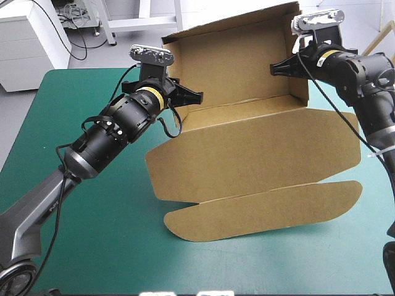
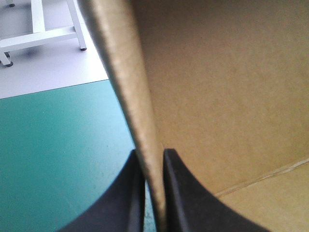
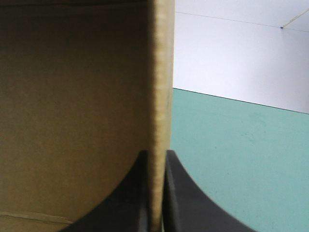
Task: Fold the box
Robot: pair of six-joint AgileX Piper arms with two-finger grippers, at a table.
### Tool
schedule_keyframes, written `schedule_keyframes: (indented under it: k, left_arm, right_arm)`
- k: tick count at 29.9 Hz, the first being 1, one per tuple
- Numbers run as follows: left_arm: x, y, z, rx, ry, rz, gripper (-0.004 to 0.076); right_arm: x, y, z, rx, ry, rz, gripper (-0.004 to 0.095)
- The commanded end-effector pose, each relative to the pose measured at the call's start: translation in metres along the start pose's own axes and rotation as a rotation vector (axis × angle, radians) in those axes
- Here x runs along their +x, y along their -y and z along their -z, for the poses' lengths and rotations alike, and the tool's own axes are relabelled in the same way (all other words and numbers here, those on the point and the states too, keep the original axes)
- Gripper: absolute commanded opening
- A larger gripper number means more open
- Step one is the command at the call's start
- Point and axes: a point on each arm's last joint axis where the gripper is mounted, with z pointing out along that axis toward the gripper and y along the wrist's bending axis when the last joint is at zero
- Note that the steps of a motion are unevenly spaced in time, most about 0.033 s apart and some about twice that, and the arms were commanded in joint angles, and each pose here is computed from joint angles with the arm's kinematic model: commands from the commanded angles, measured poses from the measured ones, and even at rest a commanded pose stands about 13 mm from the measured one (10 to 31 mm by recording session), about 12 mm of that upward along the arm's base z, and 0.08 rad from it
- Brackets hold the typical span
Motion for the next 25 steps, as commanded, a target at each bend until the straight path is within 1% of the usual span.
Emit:
schedule_keyframes:
  k: [1, 6, 9, 11, 16, 21, 25]
  left_arm:
    - [-0.023, 0.014, 0.024, 0.116, 0.149, -0.016, -0.001]
    - [-0.02, 0.01, 0.023, 0.065, 0.122, -0.048, -0.0009]
    - [-0.019, 0.006, 0.022, 0.04, 0.101, -0.049, -0.0009]
    - [-0.016, 0.001, 0.018, 0.024, 0.062, -0.035, -0.0009]
    - [-0.001, -0.011, 0.0, 0.031, -0.094, -0.075, -0.0008]
    - [0.021, -0.023, -0.032, 0.009, -0.272, -0.097, -0.0009]
    - [0.04, -0.022, -0.057, -0.01, -0.376, -0.146, -0.0009]
  right_arm:
    - [-0.019, -0.013, 0.025, -0.097, 0.129, -0.071, -0.0004]
    - [-0.009, -0.014, 0.021, -0.102, 0.023, -0.045, -0.0004]
    - [0.002, -0.015, 0.008, -0.11, -0.075, -0.041, -0.0004]
    - [0.012, -0.017, -0.004, -0.119, -0.167, -0.042, -0.0004]
    - [0.039, -0.02, -0.041, -0.133, -0.387, -0.03, -0.0004]
    - [0.058, -0.026, -0.075, -0.179, -0.491, -0.042, -0.0004]
    - [0.071, -0.031, -0.096, -0.213, -0.543, -0.062, -0.0004]
